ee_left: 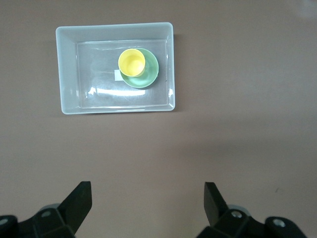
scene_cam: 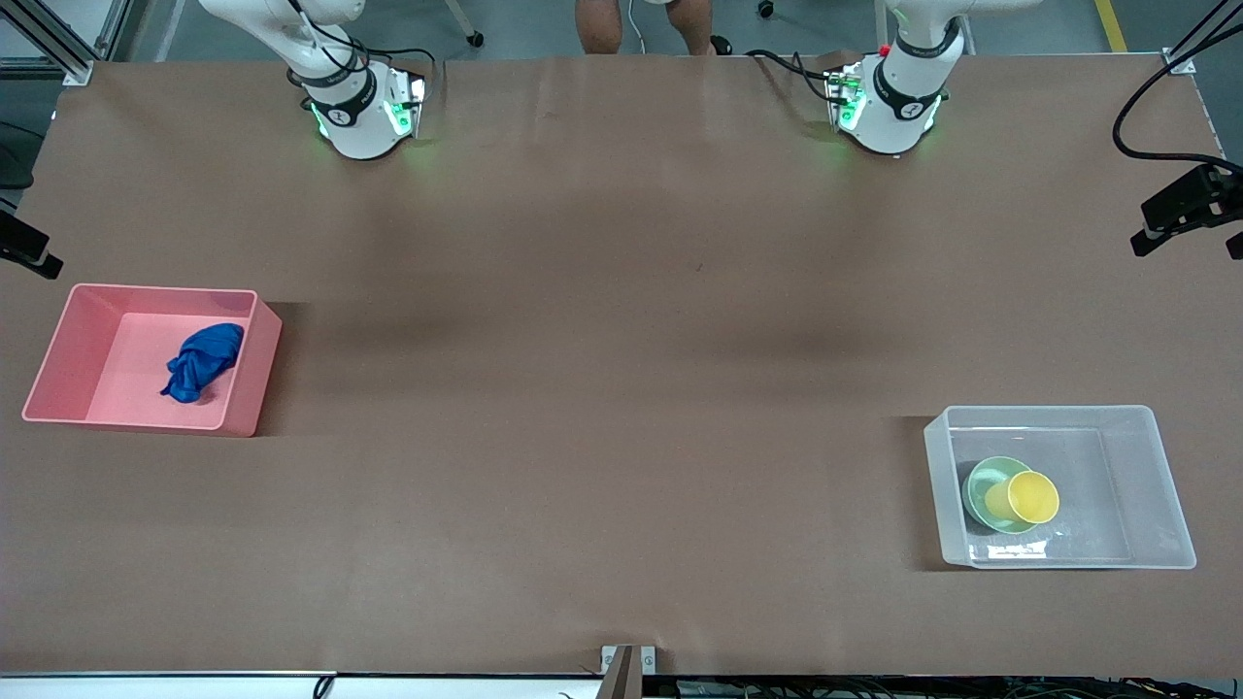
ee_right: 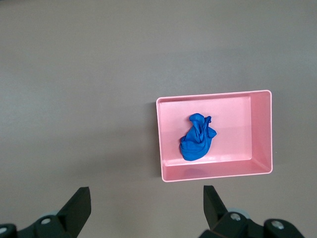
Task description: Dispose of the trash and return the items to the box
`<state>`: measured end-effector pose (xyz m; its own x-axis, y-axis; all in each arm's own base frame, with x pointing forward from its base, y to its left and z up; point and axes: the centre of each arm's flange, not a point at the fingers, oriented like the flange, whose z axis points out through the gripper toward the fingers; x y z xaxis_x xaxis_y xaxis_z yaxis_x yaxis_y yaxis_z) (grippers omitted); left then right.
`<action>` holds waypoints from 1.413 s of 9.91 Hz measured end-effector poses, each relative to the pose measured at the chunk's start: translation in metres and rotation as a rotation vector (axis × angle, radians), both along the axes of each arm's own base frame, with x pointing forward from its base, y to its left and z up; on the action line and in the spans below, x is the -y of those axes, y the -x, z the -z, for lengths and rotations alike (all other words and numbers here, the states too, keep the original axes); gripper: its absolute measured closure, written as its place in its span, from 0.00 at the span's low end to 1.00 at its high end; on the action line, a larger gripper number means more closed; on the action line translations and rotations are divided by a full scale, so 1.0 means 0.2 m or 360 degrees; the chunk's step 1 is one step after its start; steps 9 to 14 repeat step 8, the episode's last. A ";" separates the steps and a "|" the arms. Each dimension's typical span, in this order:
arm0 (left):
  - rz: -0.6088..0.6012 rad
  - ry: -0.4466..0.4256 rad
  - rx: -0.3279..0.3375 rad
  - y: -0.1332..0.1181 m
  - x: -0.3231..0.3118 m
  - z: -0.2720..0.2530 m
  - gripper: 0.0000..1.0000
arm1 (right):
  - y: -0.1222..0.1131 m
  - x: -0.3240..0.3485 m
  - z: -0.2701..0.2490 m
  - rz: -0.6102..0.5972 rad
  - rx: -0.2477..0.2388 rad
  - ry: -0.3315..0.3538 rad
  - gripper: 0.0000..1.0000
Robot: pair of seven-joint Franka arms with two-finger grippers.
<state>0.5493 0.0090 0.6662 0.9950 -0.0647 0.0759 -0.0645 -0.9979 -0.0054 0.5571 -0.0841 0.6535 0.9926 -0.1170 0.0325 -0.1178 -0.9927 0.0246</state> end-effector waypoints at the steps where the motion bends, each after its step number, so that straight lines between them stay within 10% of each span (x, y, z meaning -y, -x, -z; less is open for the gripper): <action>1: 0.0016 -0.0024 -0.0005 0.00 0.03 0.00 0.00 | 0.00 0.00 0.00 0.0000 0.0000 0.0000 0.00; 14: -0.0031 -0.0003 -0.0019 0.00 -0.05 0.02 0.00 | 0.00 0.01 0.00 0.0004 -0.0001 0.0000 0.00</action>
